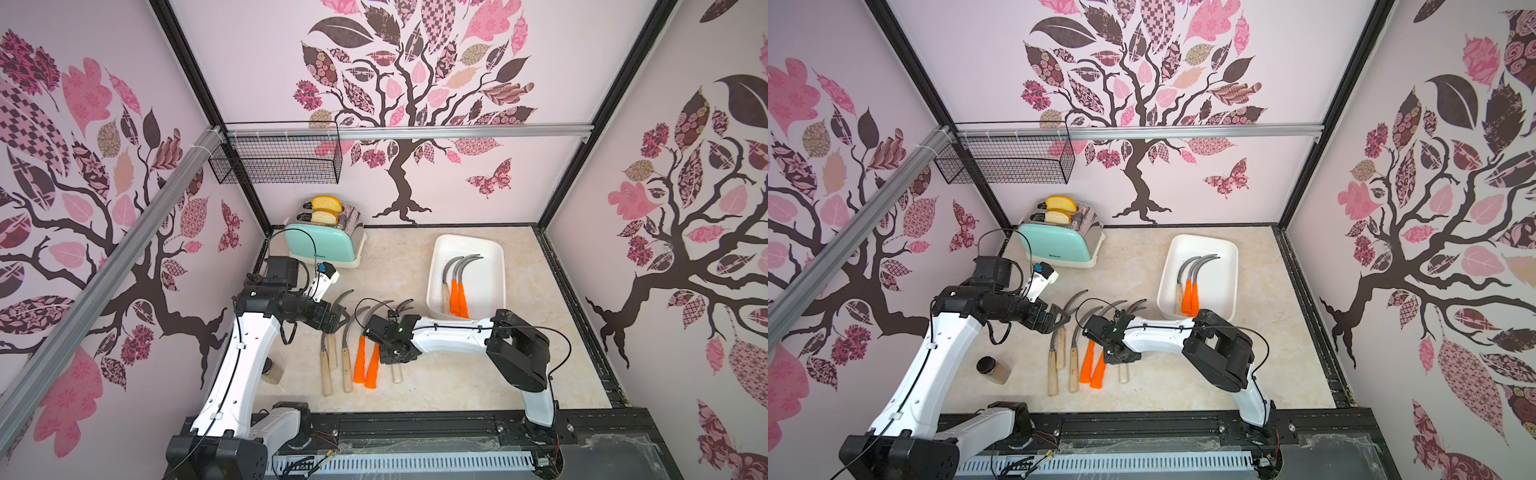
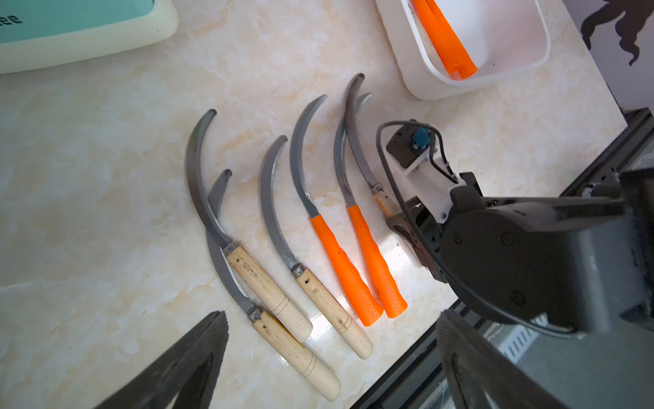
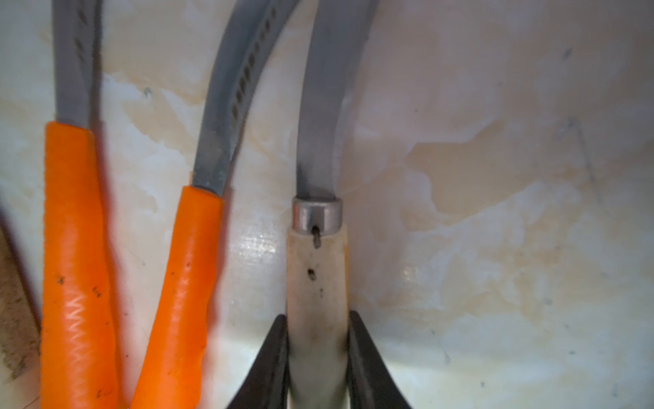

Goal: Put small sickles into storage boxes
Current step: Pick up the sickle at the center of the board, then place the sickle in the storage box.

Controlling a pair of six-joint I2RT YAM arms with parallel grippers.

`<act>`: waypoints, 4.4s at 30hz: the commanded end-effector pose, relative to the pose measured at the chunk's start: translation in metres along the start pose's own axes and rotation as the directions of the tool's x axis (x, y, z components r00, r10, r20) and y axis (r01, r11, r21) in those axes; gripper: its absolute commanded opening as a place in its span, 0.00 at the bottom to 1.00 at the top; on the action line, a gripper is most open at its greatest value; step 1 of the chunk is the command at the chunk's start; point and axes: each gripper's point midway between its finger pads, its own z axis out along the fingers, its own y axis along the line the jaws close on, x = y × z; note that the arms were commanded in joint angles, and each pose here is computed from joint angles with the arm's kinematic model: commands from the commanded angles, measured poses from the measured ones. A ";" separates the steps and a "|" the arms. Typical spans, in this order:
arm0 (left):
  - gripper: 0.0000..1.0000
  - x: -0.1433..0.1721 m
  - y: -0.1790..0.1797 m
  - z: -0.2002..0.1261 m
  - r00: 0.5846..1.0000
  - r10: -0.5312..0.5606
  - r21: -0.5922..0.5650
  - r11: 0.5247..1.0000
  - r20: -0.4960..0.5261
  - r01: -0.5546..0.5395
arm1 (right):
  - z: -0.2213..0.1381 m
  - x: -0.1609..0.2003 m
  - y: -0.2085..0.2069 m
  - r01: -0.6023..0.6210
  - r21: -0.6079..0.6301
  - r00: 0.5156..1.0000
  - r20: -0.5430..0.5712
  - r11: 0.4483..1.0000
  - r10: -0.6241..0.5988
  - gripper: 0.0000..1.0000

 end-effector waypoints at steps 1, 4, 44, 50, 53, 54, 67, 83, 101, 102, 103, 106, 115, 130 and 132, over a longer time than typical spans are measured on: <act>0.96 0.008 -0.021 -0.003 0.998 0.066 0.093 0.993 0.003 -0.066 | 0.015 0.015 -0.017 0.011 0.056 0.999 -0.051 0.998 -0.008 0.21; 0.97 0.010 -0.026 -0.002 0.996 0.084 0.126 0.989 0.000 -0.083 | 0.015 0.013 -0.017 0.007 0.055 0.999 -0.048 0.998 -0.005 0.20; 0.97 0.000 -0.022 0.000 0.996 0.093 0.135 0.987 -0.002 -0.092 | -0.025 -0.006 -0.020 0.075 0.013 0.997 0.025 0.997 -0.075 0.04; 0.97 -0.001 -0.021 0.001 0.995 0.097 0.139 0.986 -0.008 -0.095 | -0.036 -0.010 -0.013 0.091 -0.018 0.995 0.032 0.996 -0.091 0.05; 0.97 -0.001 -0.020 0.001 0.995 0.100 0.137 0.986 -0.008 -0.098 | -0.041 -0.014 -0.011 0.102 -0.018 0.994 0.039 0.995 -0.102 0.05; 0.97 -0.002 -0.020 0.001 0.995 0.101 0.135 0.986 -0.008 -0.099 | -0.043 -0.016 -0.010 0.108 -0.020 0.993 0.044 0.994 -0.107 0.05; 0.97 -0.004 -0.010 0.005 0.991 0.132 0.105 0.986 -0.025 -0.129 | -0.079 -0.032 -0.002 0.156 -0.092 0.986 0.077 0.984 -0.149 0.05; 0.97 -0.009 -0.009 -0.008 0.992 0.128 0.040 0.991 0.009 -0.128 | -0.168 -0.103 -0.059 0.079 -0.187 0.970 0.239 0.979 -0.033 0.06; 0.98 -0.016 -0.027 0.002 0.974 0.222 0.015 0.975 -0.034 -0.222 | -0.151 -0.179 -0.204 -0.182 -0.130 0.935 0.284 0.975 0.213 0.07; 0.98 -0.015 -0.030 0.004 0.974 0.223 0.021 0.975 -0.035 -0.222 | -0.147 -0.182 -0.212 -0.198 -0.120 0.935 0.276 0.973 0.224 0.07; 0.98 -0.014 -0.032 0.006 0.974 0.225 0.029 0.974 -0.037 -0.224 | -0.143 -0.183 -0.217 -0.207 -0.112 0.934 0.271 0.972 0.231 0.07; 0.98 -0.012 -0.033 0.009 0.974 0.220 0.038 0.975 -0.043 -0.219 | -0.132 -0.188 -0.236 -0.237 -0.078 0.931 0.266 0.968 0.249 0.07; 0.98 -0.010 -0.035 0.013 0.975 0.220 0.056 0.974 -0.043 -0.217 | -0.090 -0.202 -0.272 -0.311 -0.040 0.924 0.223 0.950 0.312 0.06; 0.98 -0.005 -0.030 0.022 0.972 0.227 0.052 0.973 -0.064 -0.223 | -0.043 -0.193 -0.286 -0.293 0.056 0.951 0.118 0.954 0.286 0.07; 0.98 -0.004 -0.030 0.023 0.972 0.227 0.052 0.973 -0.066 -0.224 | -0.035 -0.190 -0.286 -0.289 0.062 0.955 0.089 0.955 0.283 0.08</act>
